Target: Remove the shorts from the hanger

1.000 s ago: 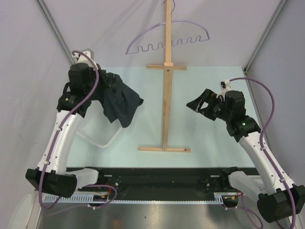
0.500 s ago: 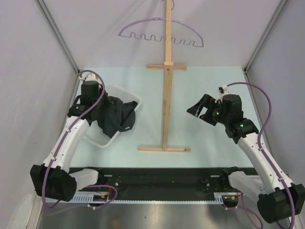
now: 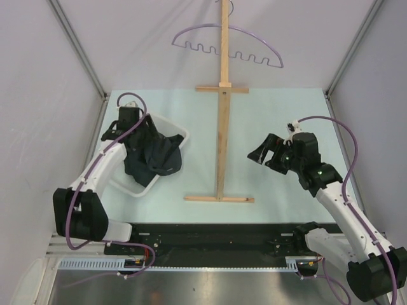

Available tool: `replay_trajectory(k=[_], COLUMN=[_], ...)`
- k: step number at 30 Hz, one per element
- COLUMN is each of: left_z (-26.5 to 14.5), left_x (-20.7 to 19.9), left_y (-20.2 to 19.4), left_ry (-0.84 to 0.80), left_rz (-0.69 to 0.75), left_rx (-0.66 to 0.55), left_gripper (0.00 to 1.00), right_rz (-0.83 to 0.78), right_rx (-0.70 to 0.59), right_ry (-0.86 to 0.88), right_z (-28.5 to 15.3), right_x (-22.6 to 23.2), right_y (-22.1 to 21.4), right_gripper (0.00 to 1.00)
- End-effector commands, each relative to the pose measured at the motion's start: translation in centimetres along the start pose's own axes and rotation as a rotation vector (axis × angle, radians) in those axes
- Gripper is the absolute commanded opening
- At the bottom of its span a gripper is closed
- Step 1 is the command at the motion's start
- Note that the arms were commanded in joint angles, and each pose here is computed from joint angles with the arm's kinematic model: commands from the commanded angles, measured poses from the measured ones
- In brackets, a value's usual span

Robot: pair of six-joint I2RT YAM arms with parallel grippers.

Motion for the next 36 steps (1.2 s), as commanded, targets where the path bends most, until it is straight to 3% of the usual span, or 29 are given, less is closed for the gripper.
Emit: replay_trajectory(k=[1,4,6,12,17,20,22,23,27,36], left_z=[-3.9,-5.2,-5.9,-7.2,-6.6,-6.2,-5.3,-5.4,-4.2,-6.5], left_x=[-0.6,-0.6,-0.6,-1.4,-0.5,-0.1,-0.3,-0.5,-0.4,3.5], left_y=[2.6,2.0,1.1,-3.3,-7.2,-7.6,-7.3,-6.6,-4.3,-0.3], left_ry=[-0.035,-0.033,-0.011,-0.099,-0.099,-0.091,-0.108,-0.111,-0.060,0.208], left_rz=[-0.031,0.007,0.094,0.156,0.089,0.069,0.087,0.084,0.078,0.038], left_rx=[-0.136,-0.169,-0.191,-0.127,-0.044,-0.085,-0.097,-0.102,-0.082,-0.282], left_gripper=[0.80,0.87,0.87,0.84,0.84,0.81,0.64,0.41,0.03,0.00], right_rz=[-0.018,-0.018,-0.014,-0.021,-0.017,-0.015,-0.015,-0.015,-0.014,-0.013], right_rx=[-0.009,-0.004,0.012,0.054,0.056,0.049,0.050,0.048,0.034,-0.001], right_ry=[-0.021,-0.028,-0.031,-0.031,-0.029,-0.024,-0.026,-0.022,-0.022,-0.025], right_z=[-0.1,0.3,0.7,1.7,1.7,1.6,1.5,1.4,0.8,-0.3], right_x=[-0.3,-0.6,-0.7,-0.5,-0.2,0.0,0.0,0.1,0.4,0.5], right_y=[-0.6,-0.9,-1.3,-2.1,-2.5,-2.5,-2.6,-2.6,-2.4,-2.2], right_gripper=[0.98,0.99,0.98,0.98,0.99,0.99,0.99,0.99,0.99,0.99])
Point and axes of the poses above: each gripper's point midway between its finger pads, its own z axis out along the fingers, its own x axis along the line the jaws close on, y = z × x, the point moved 7 cm from there along -z, back along the fingers, and after that the axes turned 7 degrees about z, right-handed, at the moved point
